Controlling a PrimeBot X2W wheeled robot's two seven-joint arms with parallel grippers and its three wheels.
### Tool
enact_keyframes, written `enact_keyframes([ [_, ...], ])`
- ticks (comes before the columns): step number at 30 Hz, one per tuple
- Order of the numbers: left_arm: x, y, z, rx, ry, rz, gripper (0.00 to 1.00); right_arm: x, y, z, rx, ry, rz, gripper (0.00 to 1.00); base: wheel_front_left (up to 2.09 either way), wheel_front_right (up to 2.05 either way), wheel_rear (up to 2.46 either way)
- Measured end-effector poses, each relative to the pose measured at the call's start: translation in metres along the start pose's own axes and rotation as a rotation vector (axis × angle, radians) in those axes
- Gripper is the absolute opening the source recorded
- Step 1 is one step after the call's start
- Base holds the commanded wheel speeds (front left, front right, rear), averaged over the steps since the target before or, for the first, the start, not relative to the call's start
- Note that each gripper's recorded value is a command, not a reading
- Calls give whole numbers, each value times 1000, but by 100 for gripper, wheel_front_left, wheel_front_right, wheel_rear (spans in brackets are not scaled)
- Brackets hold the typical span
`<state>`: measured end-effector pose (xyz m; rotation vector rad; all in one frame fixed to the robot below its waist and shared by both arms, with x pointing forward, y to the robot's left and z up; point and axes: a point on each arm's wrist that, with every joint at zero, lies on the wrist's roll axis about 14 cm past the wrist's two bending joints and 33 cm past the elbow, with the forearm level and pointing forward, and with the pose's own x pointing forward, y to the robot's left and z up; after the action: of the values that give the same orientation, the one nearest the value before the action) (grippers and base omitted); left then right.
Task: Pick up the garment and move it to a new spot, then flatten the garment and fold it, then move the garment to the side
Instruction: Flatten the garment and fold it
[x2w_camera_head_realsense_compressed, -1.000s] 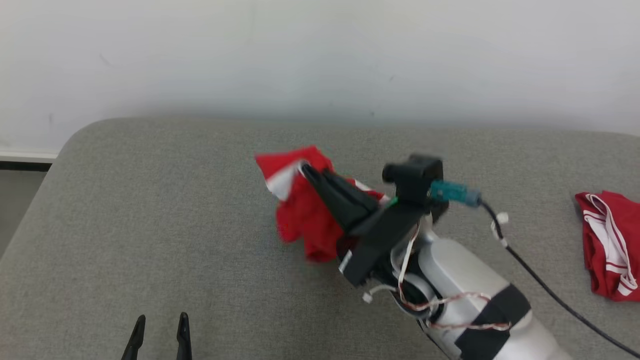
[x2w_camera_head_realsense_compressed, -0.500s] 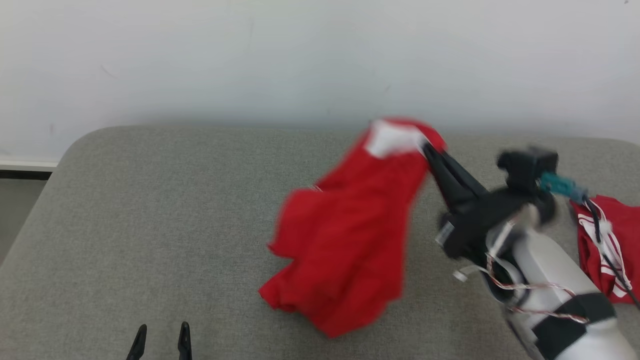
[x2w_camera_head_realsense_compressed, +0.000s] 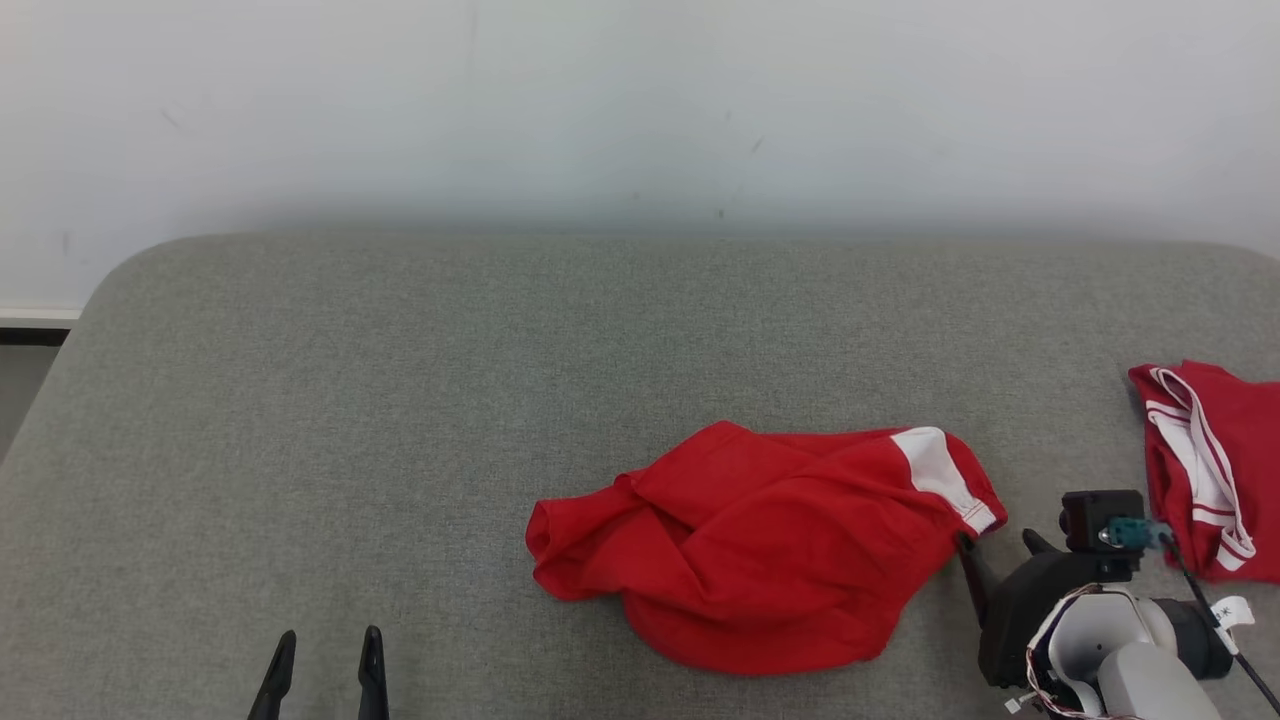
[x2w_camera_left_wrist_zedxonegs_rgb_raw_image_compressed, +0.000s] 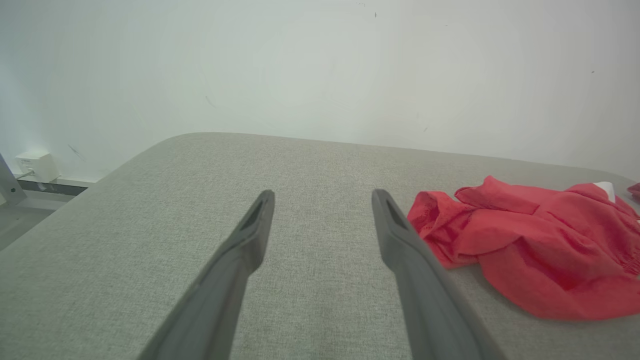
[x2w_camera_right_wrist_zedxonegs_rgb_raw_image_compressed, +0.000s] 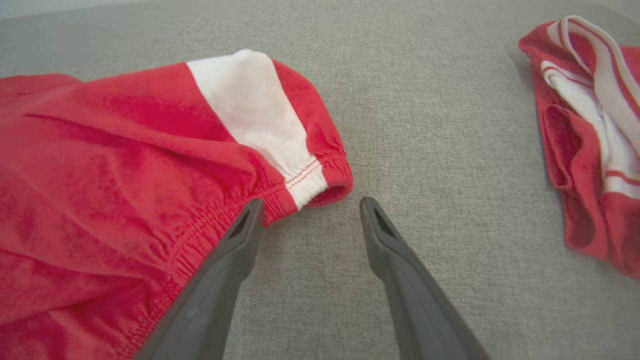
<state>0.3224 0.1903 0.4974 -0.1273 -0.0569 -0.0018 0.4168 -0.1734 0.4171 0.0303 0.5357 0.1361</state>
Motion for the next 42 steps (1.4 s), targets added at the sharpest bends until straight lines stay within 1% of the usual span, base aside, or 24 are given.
enact_keyframes([
  [3,2,-2,1,-1,-2,-6,100,-8,-9,-7,31,3,-36,100,0,0,0],
  [5,3,-2,1,0,-5,-7,100,-15,-15,-4,32,-32,-61,100,0,0,0],
  [10,4,-4,3,-1,-10,-12,100,-43,-23,33,-15,-259,-113,100,0,0,0],
  [13,4,-5,4,-1,-13,-14,100,-65,-13,51,-100,-413,-107,100,0,0,0],
  [18,4,-7,5,-2,-19,-22,100,-92,9,43,-141,-541,-58,100,0,0,0],
  [22,4,-9,5,-3,-20,-31,100,-102,23,24,-156,-538,-25,100,0,0,0],
  [26,4,-11,5,-2,-20,-38,100,-104,32,9,-144,-514,1,100,0,0,0],
  [33,6,-16,3,-6,-13,-58,100,-105,33,16,-113,-543,4,100,0,0,0],
  [36,9,-17,1,-56,-10,-52,100,-106,31,17,-104,-550,-3,100,0,0,0],
  [38,15,-25,-4,-94,3,-74,100,-107,30,18,-102,-554,-7,100,0,0,0],
  [39,19,-34,-7,-99,13,-102,100,-107,30,18,-98,-554,-8,100,0,0,0],
  [40,19,-34,-7,-99,13,-102,100,-107,30,18,-98,-554,-8,100,0,0,0],
  [41,29,-55,-16,-105,57,-169,100,-108,31,15,-91,-548,-6,100,0,0,0],
  [42,29,-55,-16,-105,57,-169,100,-108,31,15,-91,-548,-6,100,0,0,0],
])
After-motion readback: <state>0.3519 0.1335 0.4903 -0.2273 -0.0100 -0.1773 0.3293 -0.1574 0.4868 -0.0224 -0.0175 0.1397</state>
